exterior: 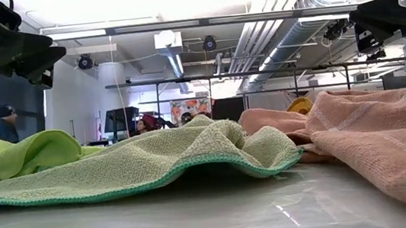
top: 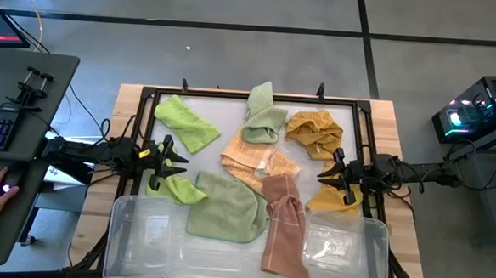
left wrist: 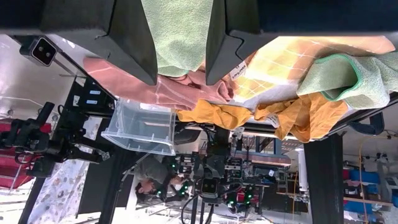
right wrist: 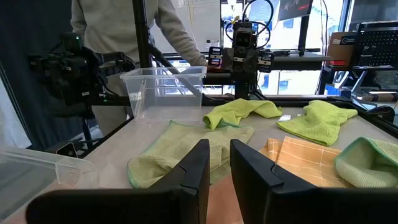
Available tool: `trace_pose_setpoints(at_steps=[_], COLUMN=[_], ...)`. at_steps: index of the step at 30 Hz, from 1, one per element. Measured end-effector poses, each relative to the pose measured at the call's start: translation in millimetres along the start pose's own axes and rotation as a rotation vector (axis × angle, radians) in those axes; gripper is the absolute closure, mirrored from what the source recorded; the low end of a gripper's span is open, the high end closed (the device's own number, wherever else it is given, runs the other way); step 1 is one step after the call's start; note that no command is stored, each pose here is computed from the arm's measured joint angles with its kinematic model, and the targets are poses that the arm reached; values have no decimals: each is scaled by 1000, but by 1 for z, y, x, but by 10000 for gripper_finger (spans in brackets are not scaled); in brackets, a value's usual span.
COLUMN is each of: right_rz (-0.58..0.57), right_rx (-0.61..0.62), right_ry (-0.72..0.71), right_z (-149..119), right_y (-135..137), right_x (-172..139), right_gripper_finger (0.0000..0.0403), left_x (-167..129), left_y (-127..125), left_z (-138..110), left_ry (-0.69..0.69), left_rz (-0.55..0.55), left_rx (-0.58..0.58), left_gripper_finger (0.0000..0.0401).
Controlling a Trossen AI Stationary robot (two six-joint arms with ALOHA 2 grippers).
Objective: Sort microfiber towel by color & place in baskets
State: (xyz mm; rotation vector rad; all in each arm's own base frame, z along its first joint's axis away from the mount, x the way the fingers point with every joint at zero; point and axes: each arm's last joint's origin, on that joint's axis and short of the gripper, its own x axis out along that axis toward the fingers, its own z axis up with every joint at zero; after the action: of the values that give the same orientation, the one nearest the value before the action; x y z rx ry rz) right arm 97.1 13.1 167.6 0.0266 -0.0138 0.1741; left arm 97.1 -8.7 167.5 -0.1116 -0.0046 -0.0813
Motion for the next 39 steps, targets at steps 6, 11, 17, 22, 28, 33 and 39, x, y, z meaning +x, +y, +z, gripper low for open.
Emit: trace_pose_setpoints(at_steps=[6,11,17,22,28,33,39], right_rz=[0,0,0,0,0,0,0], right_rx=[0,0,0,0,0,0,0], right_ry=[0,0,0,0,0,0,0], right_z=[0,0,0,0,0,0,0], right_y=[0,0,0,0,0,0,0], right_x=[0,0,0,0,0,0,0], right_gripper_finger=[344,344,344,344,344,344,344], left_x=[0,0,0,0,0,0,0], left_y=[0,0,0,0,0,0,-1], left_z=[0,0,0,0,0,0,5], left_ry=[0,-1,0,-1,-1,0,-57], left_rz=[-1,-1,0,-1,0,0,-6], left_rx=[0,0,0,0,0,0,-29], left_gripper_finger=[279,279,279,279,279,279,279])
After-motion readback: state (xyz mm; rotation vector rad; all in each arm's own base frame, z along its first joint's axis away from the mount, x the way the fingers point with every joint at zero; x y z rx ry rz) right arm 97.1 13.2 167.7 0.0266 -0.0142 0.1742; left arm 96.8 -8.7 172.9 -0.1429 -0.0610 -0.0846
